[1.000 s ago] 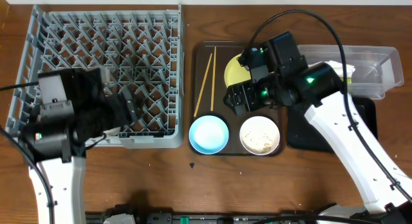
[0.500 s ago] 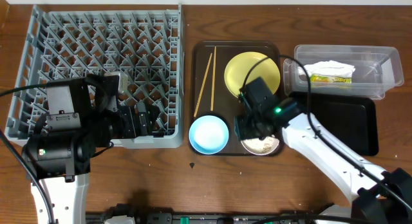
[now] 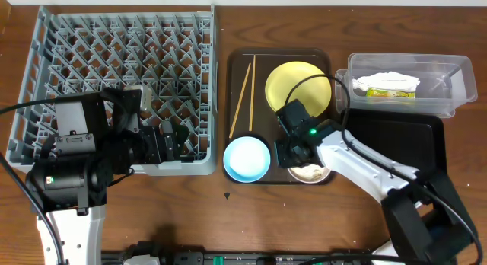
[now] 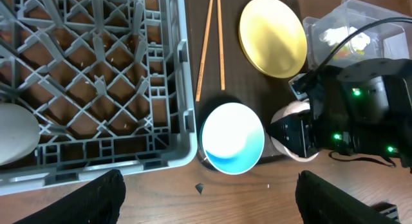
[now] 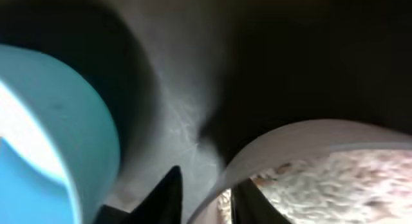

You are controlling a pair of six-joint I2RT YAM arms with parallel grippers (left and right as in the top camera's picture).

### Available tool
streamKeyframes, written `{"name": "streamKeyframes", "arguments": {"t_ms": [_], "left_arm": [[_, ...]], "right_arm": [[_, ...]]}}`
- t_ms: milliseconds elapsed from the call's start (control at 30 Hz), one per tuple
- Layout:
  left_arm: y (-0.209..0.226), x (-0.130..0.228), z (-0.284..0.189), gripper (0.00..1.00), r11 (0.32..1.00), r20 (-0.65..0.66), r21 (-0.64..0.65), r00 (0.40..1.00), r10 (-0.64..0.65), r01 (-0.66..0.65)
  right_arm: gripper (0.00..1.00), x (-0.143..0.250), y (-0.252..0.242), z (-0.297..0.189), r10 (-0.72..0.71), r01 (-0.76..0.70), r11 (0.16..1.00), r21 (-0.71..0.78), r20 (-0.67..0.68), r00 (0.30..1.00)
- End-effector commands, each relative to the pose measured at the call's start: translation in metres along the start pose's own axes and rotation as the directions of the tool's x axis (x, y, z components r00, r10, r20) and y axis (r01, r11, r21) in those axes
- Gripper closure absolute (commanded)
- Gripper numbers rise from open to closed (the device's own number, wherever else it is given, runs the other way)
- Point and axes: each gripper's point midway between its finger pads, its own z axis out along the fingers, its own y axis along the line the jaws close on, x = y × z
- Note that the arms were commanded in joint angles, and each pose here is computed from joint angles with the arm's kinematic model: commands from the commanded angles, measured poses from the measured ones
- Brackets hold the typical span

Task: Sort waste into correct bins and load items into the dishwasher
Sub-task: 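Grasp the rim of the pink rice bowl with the right gripper, then carry the pink bowl over the black tray and tip the rice out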

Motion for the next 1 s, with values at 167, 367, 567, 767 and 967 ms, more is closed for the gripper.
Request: {"name": "streamKeyframes", "arguments": {"t_ms": [167,367,567,767,967], "left_arm": [[-0.005,0.0,-0.004,0.15,1.0,-0.002,0.015,1.0,0.011,-0.011],[-0.005,0.0,-0.004,0.15,1.0,-0.002,0.015,1.0,0.011,-0.011],[-0.005,0.001,-0.004,0.14,1.0,-0.003,0.015,1.0,0.011,-0.011],[-0.005,0.002,-0.004,0.14,1.0,-0.01,0.014,1.0,0.007,-0.007],[-0.005,0.003,-0.004,0.14,1.0,-0.012,0.014,1.0,0.006,-0.006]], "right_arm": [[0.75,-0.013,-0.011,-0.022,0.009,-0.013,0.998,0.069,0.055,0.998],[0.71,-0.02,-0.043,-0.048,-0.062,0.037,0.96,0.278,0.083,0.995],[0.71,-0.015,-0.024,-0.043,-0.1,0.08,0.969,0.232,0.074,0.992],[0.73,-0.012,-0.021,-0.028,-0.069,0.054,0.97,0.236,0.056,0.996],[0.83,-0.004,-0.013,-0.008,-0.064,0.064,0.979,0.195,-0.004,0.998]]}}
